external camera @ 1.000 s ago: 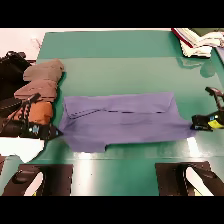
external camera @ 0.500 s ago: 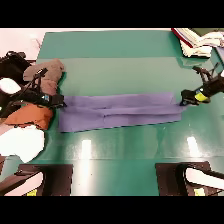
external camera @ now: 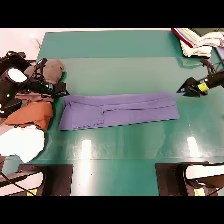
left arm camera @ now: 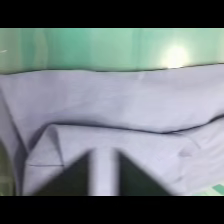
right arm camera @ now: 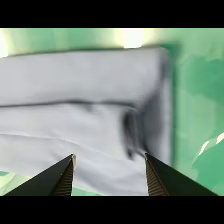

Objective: Fold the shirts.

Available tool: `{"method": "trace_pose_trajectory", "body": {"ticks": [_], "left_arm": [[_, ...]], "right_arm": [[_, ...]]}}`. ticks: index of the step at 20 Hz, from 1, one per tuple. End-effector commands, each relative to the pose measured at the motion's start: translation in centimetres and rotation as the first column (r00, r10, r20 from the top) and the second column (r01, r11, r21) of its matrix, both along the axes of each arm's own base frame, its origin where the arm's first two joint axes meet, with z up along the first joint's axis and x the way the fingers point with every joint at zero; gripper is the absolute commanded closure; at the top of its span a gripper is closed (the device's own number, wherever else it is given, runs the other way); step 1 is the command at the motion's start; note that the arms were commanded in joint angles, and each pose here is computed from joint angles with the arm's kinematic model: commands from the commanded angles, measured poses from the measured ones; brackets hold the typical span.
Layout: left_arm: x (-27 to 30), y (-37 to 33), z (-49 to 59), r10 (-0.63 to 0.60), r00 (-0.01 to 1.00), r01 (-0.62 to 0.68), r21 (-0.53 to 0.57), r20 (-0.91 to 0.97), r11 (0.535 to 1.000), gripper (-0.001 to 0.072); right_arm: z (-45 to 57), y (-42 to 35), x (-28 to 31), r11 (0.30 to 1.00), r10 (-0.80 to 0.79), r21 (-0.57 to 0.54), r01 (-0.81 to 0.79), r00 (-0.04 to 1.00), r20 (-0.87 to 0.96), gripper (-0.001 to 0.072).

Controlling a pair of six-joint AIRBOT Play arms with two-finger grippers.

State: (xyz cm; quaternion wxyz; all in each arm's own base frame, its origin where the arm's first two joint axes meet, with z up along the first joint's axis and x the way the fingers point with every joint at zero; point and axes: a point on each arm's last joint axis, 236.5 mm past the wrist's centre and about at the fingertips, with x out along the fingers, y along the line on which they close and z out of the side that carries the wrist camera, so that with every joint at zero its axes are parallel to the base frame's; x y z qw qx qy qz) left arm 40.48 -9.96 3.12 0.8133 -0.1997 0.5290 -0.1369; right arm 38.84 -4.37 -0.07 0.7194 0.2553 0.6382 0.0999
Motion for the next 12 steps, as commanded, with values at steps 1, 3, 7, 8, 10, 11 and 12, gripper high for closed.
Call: {"method": "trace_pose_trajectory", "body": {"ticks": [1, 3, 7, 8, 10, 11, 12], "left_arm": [[0.3, -1.6, 0.7, -0.005, 1.0, 0.006, -0.044, 0.012, 0.999, 0.0685], [0.4, -4.0, 1.0, -0.042, 0.998, 0.043, -0.045, 0.042, 0.998, 0.0685], [0.1, -10.9, -0.3, -0.072, 0.997, 0.075, -0.087, 0.037, 0.993, 0.0685], [-0.2, -12.5, -0.9, -0.091, 0.995, 0.093, -0.094, 0.026, 0.991, 0.0685], [-0.5, -15.8, -2.0, -0.133, 0.991, 0.133, -0.113, 0.012, 0.985, 0.0685], [-0.6, -17.5, -2.4, -0.158, 0.987, 0.158, -0.122, 0.005, 0.98, 0.0685], [-0.6, -19.0, -2.8, -0.179, 0.984, 0.177, -0.132, -0.003, 0.975, 0.0686]], "right_arm": [[-2.8, -2.9, -2.7, 0.996, -0.054, 0.07, 0.057, 0.998, -0.045, 0.0201], [-5.4, -3.0, -4.3, 0.988, -0.076, 0.129, 0.09, 0.992, -0.105, 0.0202], [-7.5, 0.7, -3.4, 0.945, -0.066, 0.315, 0.092, 0.993, -0.093, 0.0202], [-7.7, 1.7, -3.0, 0.942, -0.047, 0.326, 0.075, 0.995, -0.092, 0.0202], [-8.4, 3.0, -2.6, 0.948, -0.016, 0.316, 0.044, 0.996, -0.09, 0.0206], [-8.4, 3.6, -2.5, 0.95, 0.0, 0.311, 0.027, 0.996, -0.085, 0.0281], [-8.3, 4.1, -2.4, 0.952, 0.012, 0.306, 0.012, 0.997, -0.079, 0.0416]]}}
